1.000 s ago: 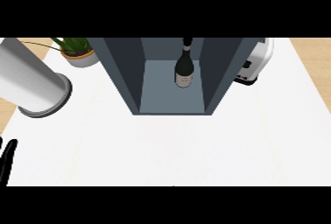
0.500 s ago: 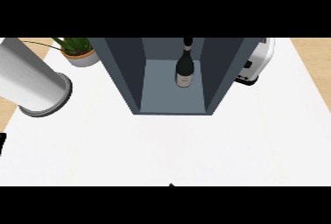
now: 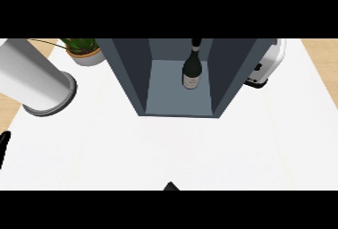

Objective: Pick up the wine, place it into the cabinet and close the cabinet

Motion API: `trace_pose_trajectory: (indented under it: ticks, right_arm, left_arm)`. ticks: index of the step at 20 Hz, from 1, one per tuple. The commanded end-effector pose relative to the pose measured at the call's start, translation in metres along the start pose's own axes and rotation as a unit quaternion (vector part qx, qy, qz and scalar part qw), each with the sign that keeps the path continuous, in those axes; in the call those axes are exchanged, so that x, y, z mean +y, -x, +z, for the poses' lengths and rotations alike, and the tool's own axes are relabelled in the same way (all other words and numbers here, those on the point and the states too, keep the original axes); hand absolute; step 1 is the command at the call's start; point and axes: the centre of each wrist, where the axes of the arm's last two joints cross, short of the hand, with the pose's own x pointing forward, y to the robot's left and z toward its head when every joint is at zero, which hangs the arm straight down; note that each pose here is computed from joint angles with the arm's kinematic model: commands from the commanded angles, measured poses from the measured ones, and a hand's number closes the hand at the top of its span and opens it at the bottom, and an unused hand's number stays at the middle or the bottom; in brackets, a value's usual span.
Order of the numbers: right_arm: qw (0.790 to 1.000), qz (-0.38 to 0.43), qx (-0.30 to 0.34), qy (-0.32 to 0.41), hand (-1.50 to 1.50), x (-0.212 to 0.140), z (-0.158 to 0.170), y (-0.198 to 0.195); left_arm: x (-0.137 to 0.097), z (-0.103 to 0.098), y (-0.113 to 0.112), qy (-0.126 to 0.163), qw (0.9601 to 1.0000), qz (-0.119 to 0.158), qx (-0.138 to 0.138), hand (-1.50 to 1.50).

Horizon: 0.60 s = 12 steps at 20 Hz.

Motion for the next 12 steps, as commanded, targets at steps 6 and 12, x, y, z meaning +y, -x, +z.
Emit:
trace_pose_trajectory:
  ticks: [6,12]
  right_arm:
    - [0.999,-0.040,-0.031,-0.010,1.50,0.011,-0.093,-0.029]
    - [0.999,-0.006,-0.031,0.013,1.50,0.005,-0.152,-0.042]
  left_arm:
    - [-0.005,-0.007,0.004,0.000,0.9999,0.013,0.000,-1.50]
    - [0.006,-0.021,0.005,-0.018,0.9998,0.004,-0.008,-1.50]
